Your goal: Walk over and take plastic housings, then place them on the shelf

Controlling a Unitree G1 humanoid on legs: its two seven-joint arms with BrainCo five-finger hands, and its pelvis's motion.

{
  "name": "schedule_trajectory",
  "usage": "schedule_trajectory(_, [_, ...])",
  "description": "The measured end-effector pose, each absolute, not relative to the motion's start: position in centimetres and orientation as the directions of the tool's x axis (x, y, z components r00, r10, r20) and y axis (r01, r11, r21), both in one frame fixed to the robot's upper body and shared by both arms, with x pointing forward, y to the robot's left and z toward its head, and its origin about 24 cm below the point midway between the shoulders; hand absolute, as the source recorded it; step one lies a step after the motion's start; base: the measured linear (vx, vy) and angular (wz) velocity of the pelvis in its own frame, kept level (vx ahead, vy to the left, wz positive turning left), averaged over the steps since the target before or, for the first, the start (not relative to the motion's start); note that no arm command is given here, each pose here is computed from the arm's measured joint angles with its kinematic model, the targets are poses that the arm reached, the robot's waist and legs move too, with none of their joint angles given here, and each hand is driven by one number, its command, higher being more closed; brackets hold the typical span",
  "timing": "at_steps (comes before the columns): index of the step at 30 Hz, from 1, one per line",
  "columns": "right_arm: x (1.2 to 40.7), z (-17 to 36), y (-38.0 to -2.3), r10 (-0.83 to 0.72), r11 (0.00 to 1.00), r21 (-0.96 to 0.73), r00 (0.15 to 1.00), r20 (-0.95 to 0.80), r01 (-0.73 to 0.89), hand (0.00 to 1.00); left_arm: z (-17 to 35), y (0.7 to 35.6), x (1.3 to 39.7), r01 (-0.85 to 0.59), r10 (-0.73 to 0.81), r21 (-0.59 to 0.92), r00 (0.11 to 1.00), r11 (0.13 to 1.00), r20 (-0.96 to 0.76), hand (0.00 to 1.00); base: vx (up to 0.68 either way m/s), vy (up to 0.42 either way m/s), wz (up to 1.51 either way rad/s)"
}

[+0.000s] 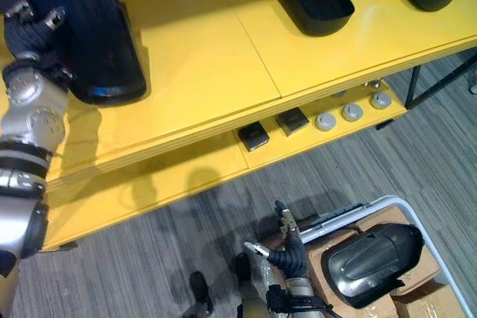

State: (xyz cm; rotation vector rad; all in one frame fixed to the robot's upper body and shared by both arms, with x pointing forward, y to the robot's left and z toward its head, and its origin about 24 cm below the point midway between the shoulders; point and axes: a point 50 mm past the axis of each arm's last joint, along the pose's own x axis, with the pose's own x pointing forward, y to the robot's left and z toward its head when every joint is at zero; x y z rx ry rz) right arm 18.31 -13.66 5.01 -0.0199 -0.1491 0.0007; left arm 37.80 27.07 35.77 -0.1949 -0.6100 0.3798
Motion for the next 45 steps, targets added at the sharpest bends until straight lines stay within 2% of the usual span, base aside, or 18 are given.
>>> schedule_trajectory(3, [18.4,5.0,-13.2,0.026,1.000,-0.019,0.989,0.148,-0.023,0.00,35.6,27.2,38.2,-0.315,0.397,-0.244,0.779,0.917,0.486,1.00,-0.03,0.023,0.02])
schedule_trajectory(4, [18.3,5.0,-12.9,0.038,0.999,-0.019,0.988,0.147,-0.036,0.00,35.4,27.2,38.3,-0.321,0.393,-0.229,0.788,0.919,0.473,0.00,-0.04,0.027,-0.03])
schedule_trajectory(14, [18.0,4.4,-11.6,0.116,0.993,-0.027,0.987,0.112,-0.114,0.00,34.8,26.6,38.9,-0.305,0.322,-0.109,0.844,0.946,0.430,0.00,-0.05,0.028,-0.02])
schedule_trajectory(26, [17.6,3.5,-11.2,0.152,0.988,-0.035,0.986,0.067,-0.150,0.00,35.4,27.1,38.9,-0.400,0.351,0.021,0.828,0.916,0.438,0.00,0.01,0.017,-0.04])
schedule_trajectory(33, [17.6,3.5,-11.1,0.162,0.987,-0.033,0.985,0.066,-0.160,0.00,36.3,27.5,38.7,-0.419,0.384,-0.015,0.816,0.908,0.432,0.00,0.01,0.019,-0.03])
schedule_trajectory(40, [17.6,3.3,-11.1,0.161,0.987,-0.032,0.985,0.057,-0.160,0.00,36.9,28.0,38.4,-0.428,0.438,-0.122,0.799,0.895,0.412,0.00,0.00,0.007,0.00])
schedule_trajectory(43, [17.6,2.5,-11.1,0.162,0.986,-0.037,0.987,0.020,-0.161,0.00,39.7,26.1,36.8,-0.355,0.442,-0.264,0.714,0.897,0.544,0.00,0.02,0.036,0.06])
schedule_trajectory(44, [17.5,1.8,-11.1,0.162,0.986,-0.042,0.987,-0.006,-0.162,0.00,40.2,25.1,35.7,-0.323,0.440,-0.298,0.646,0.898,0.624,1.00,0.04,0.053,0.04])
schedule_trajectory(45, [17.5,1.5,-11.2,0.162,0.986,-0.044,0.987,-0.019,-0.163,0.00,40.3,24.6,35.0,-0.301,0.437,-0.317,0.612,0.900,0.660,1.00,0.06,0.056,0.01])
